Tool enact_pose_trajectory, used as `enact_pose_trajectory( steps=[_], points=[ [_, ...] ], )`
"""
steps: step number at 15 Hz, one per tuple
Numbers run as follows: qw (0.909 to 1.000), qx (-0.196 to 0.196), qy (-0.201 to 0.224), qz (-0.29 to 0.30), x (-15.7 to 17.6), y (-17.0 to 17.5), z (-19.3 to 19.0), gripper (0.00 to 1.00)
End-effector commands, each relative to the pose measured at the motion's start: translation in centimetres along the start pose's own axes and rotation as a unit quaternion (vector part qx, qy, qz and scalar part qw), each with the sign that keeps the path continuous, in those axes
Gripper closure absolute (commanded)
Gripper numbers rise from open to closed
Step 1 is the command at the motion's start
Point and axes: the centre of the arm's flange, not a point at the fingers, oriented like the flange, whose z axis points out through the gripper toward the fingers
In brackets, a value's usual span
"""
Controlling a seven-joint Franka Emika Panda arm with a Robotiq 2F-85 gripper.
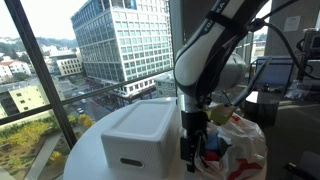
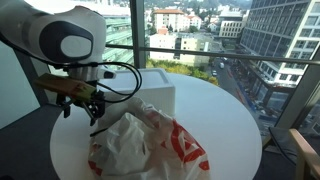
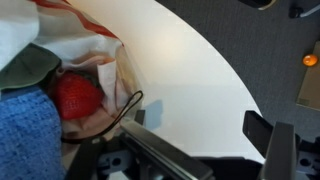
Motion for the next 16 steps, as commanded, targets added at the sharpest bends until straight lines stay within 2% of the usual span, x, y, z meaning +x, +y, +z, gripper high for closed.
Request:
enact_pose_trajectory(
  steps=[1,4,8,11,12,13,16],
  points=[
    [0.9978,-0.058,-0.016,-0.027,0.9,0.2,0.7,0.00],
    [0.9939,-0.102,-0.011,-0.038,1.6,0.4,1.3,0.00],
    [0.9891,-0.141,0.030,-0.033,3.1,0.7,1.4,0.00],
    [0.9872,-0.154,0.040,-0.017,3.5,1.5,1.7,0.00],
    [0.9868,-0.156,0.041,-0.011,3.6,1.7,1.8,0.25],
    [0.9866,-0.157,0.042,-0.005,3.6,1.8,1.8,0.27],
    [0.9863,-0.156,0.052,0.006,3.7,1.6,1.6,0.51]
  ],
)
